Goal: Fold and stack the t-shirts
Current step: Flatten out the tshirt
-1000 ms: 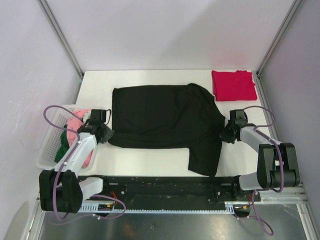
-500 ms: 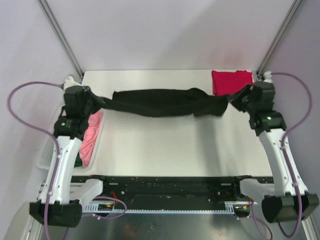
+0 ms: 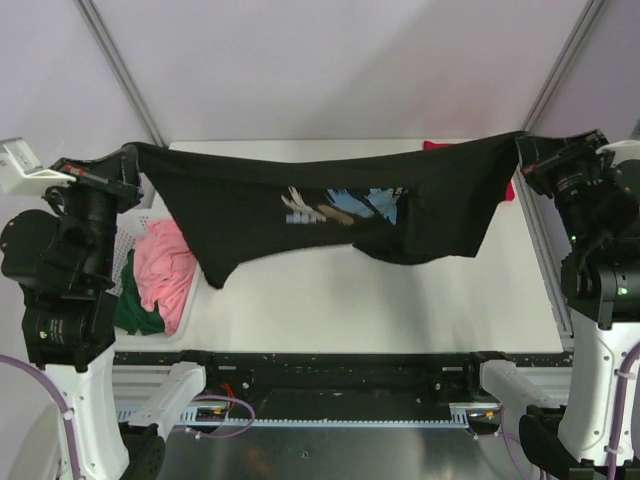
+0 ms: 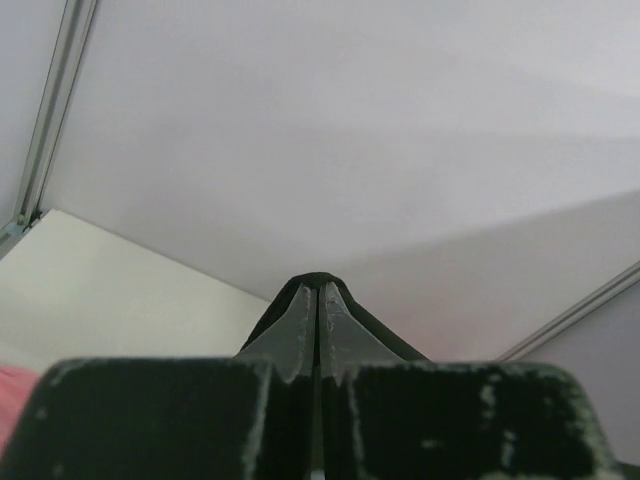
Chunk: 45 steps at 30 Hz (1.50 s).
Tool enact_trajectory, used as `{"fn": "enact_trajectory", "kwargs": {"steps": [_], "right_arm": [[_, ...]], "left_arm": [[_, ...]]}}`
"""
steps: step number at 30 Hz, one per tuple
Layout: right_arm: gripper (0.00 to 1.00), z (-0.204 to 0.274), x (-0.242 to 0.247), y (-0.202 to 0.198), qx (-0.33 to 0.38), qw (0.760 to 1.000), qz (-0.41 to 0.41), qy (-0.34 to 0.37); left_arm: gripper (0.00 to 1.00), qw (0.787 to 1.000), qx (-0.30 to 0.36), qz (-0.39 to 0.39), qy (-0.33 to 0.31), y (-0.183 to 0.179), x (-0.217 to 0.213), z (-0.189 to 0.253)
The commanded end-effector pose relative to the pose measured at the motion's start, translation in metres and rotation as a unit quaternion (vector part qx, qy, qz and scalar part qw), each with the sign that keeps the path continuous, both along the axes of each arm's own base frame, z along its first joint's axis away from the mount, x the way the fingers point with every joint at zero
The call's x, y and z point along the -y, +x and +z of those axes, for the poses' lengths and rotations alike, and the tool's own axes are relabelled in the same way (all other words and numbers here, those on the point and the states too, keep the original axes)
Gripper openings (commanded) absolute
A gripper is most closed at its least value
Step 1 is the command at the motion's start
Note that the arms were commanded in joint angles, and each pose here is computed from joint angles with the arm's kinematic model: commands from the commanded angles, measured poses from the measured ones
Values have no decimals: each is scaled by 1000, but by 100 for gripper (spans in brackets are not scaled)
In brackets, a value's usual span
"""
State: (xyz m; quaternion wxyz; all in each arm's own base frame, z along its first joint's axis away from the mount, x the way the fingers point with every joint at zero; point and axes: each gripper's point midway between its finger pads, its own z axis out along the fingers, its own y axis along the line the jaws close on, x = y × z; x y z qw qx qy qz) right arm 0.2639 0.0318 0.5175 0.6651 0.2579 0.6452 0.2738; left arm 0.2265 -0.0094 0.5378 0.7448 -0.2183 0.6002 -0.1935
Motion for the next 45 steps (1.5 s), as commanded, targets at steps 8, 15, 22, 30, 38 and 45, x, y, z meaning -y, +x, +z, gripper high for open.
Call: {"fn": "enact_trajectory", "kwargs": {"steps": [8,15,22,30,38,45], "right_arm": [[0,26,14,63,50,998,-38,-28],[0,9,1,157,42,999,-2,-18],[0,81,0,181,109,994,8,-14],[0,44,21,176,50,999,20,1],[0,-165,26,161,-181,982,41,16],[0,-348,32,131,-399,916,41,3]], "left_arm": [[0,998,-50,35,29,83,-9,0],[0,997,-72,25,30,177,-15,-1],[0,999,7,38,13,202,-44,65],[0,999,-36,35,-14,195,-64,29],[0,970,-240,25,-24,186,-61,-158],[0,913,-405,20,-43,150,-56,-320]]}}
